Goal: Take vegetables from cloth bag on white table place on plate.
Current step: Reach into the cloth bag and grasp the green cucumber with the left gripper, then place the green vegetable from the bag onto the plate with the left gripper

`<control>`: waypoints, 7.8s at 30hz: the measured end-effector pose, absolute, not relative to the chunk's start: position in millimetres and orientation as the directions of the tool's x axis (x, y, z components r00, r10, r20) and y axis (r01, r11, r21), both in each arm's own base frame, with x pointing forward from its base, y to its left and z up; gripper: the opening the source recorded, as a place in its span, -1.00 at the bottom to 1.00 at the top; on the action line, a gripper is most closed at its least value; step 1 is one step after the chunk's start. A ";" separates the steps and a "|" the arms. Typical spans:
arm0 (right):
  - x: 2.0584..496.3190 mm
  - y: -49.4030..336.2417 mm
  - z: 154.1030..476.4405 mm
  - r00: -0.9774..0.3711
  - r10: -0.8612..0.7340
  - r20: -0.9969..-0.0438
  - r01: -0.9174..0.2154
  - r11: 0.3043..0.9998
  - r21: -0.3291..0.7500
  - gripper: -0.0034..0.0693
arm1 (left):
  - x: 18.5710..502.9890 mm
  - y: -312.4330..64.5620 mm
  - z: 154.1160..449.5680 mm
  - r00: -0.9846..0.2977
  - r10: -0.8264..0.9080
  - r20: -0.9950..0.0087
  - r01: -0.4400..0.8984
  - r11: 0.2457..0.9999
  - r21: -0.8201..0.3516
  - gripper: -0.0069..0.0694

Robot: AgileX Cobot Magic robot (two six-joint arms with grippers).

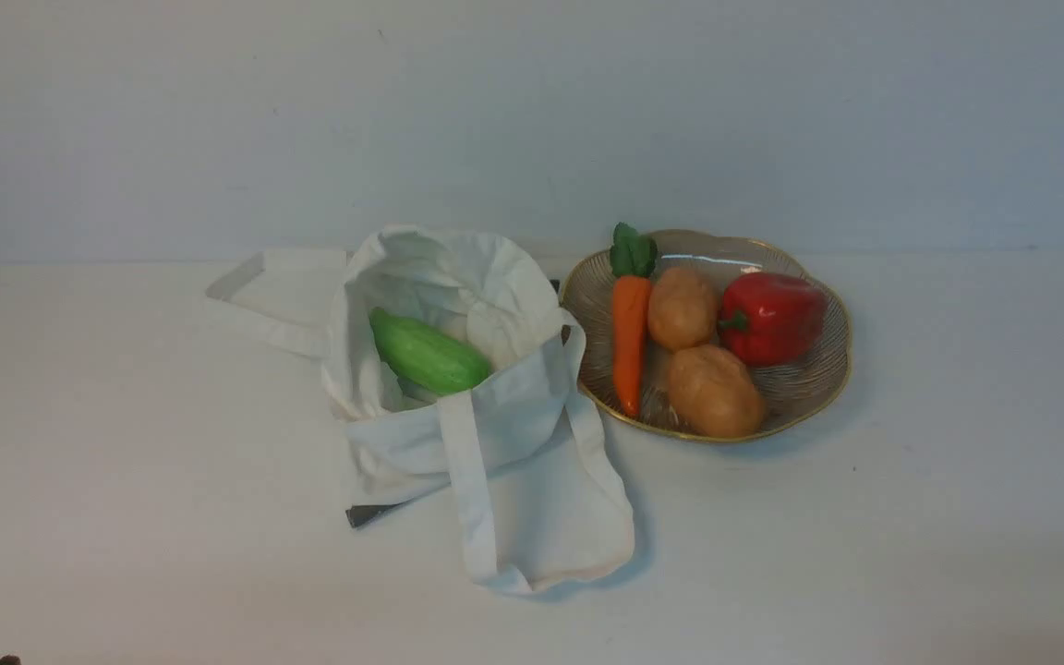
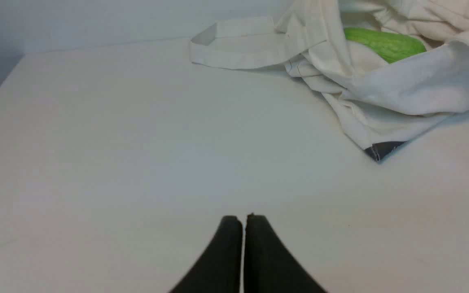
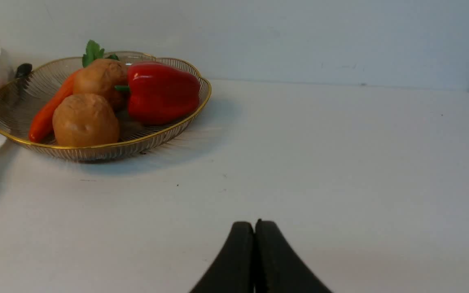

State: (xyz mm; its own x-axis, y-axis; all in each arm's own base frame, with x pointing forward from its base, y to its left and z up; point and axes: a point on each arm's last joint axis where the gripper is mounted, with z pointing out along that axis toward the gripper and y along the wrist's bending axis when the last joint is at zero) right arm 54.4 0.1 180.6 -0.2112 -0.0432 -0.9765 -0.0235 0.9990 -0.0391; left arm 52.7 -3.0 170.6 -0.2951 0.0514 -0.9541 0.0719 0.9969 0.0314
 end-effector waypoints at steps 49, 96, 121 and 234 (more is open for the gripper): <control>54.4 0.1 180.6 -0.211 -0.043 -0.976 -0.024 0.999 -0.039 -0.95 | 52.7 -3.0 170.6 -0.295 0.055 -0.954 0.073 0.997 0.034 -0.83; 54.4 0.1 180.6 -0.211 -0.043 -0.976 -0.024 0.999 -0.039 -0.95 | 75.6 -53.0 323.0 -0.629 -0.301 -0.717 0.295 0.761 -0.578 -0.83; 54.4 0.1 180.7 -0.210 -0.043 -0.977 -0.024 0.999 -0.039 -0.95 | 367.5 -131.0 263.8 -0.970 0.166 -0.180 0.195 0.968 -0.155 -0.53; 54.4 0.1 180.7 -0.210 -0.043 -0.977 -0.024 0.999 -0.039 -0.95 | 410.9 -307.3 218.2 -0.622 0.433 -0.653 0.617 0.784 -0.069 0.89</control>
State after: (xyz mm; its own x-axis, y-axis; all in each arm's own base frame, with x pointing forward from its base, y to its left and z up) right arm 54.4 0.1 180.7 -0.2103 -0.0431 -0.9767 -0.0236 0.9990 -0.0391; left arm 410.9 -307.3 218.2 -0.6218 0.4326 -0.6529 0.6174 0.7836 -0.0688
